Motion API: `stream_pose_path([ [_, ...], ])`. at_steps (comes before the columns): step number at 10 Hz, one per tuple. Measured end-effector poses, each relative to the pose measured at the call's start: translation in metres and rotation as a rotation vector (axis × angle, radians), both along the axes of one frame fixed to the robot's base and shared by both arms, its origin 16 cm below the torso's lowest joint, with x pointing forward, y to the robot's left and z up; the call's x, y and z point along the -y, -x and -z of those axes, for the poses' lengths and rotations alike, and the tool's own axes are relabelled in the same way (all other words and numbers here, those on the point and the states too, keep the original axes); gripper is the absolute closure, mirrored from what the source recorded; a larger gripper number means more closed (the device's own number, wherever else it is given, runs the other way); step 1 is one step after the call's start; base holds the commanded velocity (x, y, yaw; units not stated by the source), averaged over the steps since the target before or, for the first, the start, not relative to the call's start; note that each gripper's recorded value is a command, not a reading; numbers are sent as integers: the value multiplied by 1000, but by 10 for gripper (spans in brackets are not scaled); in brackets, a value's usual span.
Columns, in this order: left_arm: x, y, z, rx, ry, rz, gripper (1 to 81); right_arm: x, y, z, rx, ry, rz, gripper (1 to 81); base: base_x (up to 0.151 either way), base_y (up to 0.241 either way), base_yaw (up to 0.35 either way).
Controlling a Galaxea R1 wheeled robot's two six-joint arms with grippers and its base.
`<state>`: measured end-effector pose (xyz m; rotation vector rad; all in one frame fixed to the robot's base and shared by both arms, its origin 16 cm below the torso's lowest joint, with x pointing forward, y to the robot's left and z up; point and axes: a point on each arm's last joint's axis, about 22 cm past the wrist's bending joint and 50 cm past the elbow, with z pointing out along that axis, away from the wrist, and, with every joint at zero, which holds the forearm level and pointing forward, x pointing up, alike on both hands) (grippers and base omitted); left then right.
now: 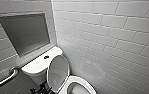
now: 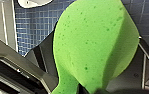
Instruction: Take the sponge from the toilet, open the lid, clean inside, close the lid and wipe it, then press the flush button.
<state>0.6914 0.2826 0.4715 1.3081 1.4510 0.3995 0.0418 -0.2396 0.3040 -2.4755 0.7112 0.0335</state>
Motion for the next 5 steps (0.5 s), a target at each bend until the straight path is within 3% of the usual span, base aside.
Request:
stream_pose_path([
  [5, -4, -4, 0, 17, 3, 37, 10, -2, -3, -9, 3, -17, 6, 811, 0, 0, 0],
])
